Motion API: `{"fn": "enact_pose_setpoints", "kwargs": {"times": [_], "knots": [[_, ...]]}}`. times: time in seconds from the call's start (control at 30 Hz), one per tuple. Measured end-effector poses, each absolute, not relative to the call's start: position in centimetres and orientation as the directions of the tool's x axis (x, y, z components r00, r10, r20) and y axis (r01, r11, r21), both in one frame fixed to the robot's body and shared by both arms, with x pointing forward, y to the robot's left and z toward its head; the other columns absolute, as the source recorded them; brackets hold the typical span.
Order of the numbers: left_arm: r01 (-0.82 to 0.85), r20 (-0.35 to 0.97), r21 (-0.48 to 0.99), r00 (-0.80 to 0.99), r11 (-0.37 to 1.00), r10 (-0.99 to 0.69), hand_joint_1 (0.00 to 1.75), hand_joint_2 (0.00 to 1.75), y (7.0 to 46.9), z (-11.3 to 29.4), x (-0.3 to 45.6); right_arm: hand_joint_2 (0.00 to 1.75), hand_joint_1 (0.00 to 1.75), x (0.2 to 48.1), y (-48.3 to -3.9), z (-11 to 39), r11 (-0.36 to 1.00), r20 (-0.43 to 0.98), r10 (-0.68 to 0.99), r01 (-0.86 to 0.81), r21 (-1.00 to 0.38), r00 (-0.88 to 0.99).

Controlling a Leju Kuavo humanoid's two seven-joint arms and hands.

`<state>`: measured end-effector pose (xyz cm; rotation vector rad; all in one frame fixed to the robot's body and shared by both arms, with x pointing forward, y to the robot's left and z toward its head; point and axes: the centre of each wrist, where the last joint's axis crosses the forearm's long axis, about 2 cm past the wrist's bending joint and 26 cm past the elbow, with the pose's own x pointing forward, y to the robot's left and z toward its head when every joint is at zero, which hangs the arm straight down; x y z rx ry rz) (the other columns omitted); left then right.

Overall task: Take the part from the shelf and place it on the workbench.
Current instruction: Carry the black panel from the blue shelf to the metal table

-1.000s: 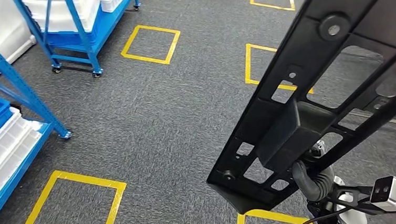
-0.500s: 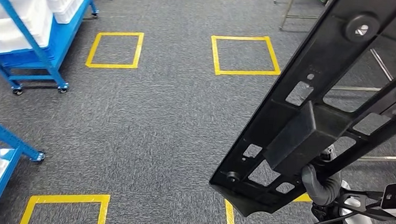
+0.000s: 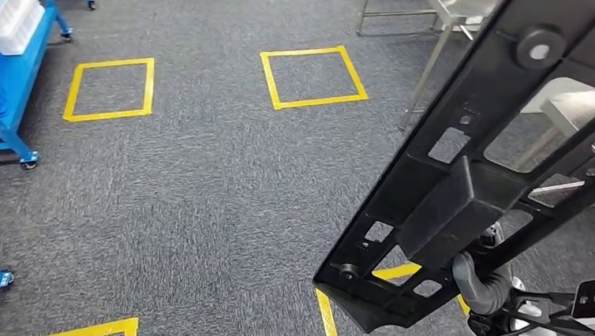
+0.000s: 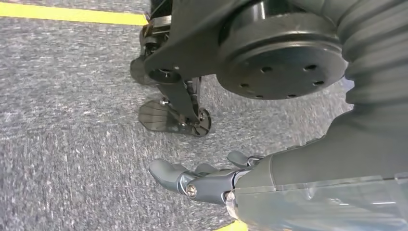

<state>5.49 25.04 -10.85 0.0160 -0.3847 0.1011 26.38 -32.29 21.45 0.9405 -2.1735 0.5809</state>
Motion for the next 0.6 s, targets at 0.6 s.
{"fn": "enact_pose_setpoints", "kwargs": {"times": [0.6], "knots": [[-0.094, 0.382, 0.02, 0.921, 0.995, 0.08, 0.0, 1.75, 25.87, -10.94, 5.2, 1.75, 1.75, 25.48, -31.73, 20.4, 0.642, 0.732, -0.474, -0.761, -0.093, -0.489]]}}
